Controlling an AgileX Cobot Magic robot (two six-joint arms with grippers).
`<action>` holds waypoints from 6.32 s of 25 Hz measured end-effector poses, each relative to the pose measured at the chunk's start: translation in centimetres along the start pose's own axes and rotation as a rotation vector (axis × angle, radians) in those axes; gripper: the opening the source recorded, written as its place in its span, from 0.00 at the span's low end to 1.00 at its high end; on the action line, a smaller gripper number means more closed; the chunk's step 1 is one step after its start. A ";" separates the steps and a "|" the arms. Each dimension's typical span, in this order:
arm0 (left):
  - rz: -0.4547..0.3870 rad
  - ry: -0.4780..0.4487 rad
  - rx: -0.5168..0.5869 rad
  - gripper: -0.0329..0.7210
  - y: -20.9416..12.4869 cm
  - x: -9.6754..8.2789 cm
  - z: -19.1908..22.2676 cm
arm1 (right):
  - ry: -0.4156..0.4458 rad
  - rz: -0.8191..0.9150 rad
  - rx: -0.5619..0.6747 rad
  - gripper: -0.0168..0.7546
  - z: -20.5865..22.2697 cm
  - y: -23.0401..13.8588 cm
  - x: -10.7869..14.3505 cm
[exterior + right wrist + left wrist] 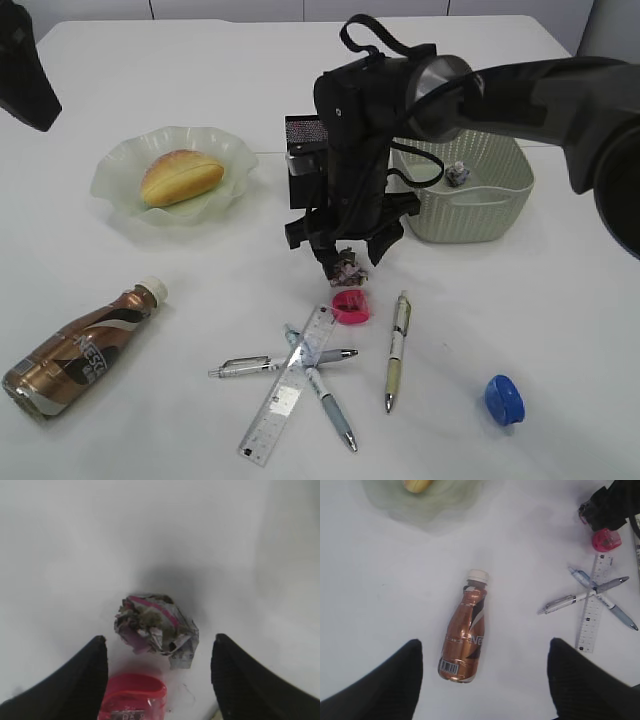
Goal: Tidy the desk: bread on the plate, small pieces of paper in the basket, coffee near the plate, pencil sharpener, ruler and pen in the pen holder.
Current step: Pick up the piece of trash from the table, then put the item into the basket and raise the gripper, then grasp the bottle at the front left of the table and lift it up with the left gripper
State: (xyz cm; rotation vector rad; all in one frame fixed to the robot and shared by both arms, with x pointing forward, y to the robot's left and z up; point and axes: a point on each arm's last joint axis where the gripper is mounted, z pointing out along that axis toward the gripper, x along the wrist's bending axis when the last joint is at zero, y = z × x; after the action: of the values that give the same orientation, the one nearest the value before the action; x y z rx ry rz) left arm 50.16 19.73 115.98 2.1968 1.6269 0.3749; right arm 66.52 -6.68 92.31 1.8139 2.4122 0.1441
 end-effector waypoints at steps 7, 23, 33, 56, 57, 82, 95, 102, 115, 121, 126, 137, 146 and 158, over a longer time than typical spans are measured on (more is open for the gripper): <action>-0.002 0.000 0.000 0.79 0.0 0.0 0.0 | -0.004 0.001 0.017 0.68 1.0 -0.1 0.1; -0.004 -0.002 0.000 0.79 0.0 0.0 0.0 | 0.005 0.001 -0.019 0.68 1.4 0.3 0.2; -0.004 -0.002 0.000 0.79 0.0 0.0 0.0 | 0.003 0.000 -0.019 0.68 1.9 0.3 0.2; -0.005 -0.002 0.000 0.79 0.0 0.0 0.0 | -0.001 -0.002 0.000 0.22 2.9 0.2 0.2; -0.005 -0.002 0.000 0.79 0.0 0.0 0.0 | -0.001 -0.003 0.002 0.14 2.9 0.1 0.2; -0.006 -0.004 0.000 0.79 0.0 0.0 0.0 | 0.079 0.036 -0.156 0.05 -7.3 3.0 -0.9; -0.006 -0.004 0.000 0.79 0.0 0.0 0.0 | -0.053 0.339 -0.231 0.05 -10.5 3.1 -17.7; -0.006 -0.005 0.000 0.79 0.0 0.0 0.0 | -0.070 0.390 -0.224 0.05 -10.4 2.7 -20.3; -0.006 -0.005 0.000 0.79 0.0 0.0 0.0 | -0.008 0.386 -0.180 0.33 -8.5 3.0 -19.3; -0.006 -0.005 0.000 0.79 0.0 0.0 0.0 | 0.004 0.387 -0.180 0.65 -8.5 3.0 -19.2; -0.006 -0.005 0.000 0.79 0.0 0.0 0.0 | 0.010 0.387 -0.180 0.68 -8.5 3.0 -19.2; -0.006 -0.005 0.000 0.79 0.0 0.0 0.0 | 0.039 0.354 -0.279 0.68 -13.5 2.4 -18.8; -0.005 -0.002 0.019 0.79 0.2 -0.1 0.7 | 0.035 0.288 -0.308 0.68 -20.9 -4.4 -17.7; 0.039 0.045 0.124 0.79 1.0 0.1 4.8 | 0.054 0.288 -0.095 0.68 -19.2 -15.3 -15.7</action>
State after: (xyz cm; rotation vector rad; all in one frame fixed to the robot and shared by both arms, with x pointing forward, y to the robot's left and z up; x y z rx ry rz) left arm 53.11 18.90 112.20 2.3302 1.6747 0.3453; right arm 53.38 -26.10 109.58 2.1265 2.1225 0.3324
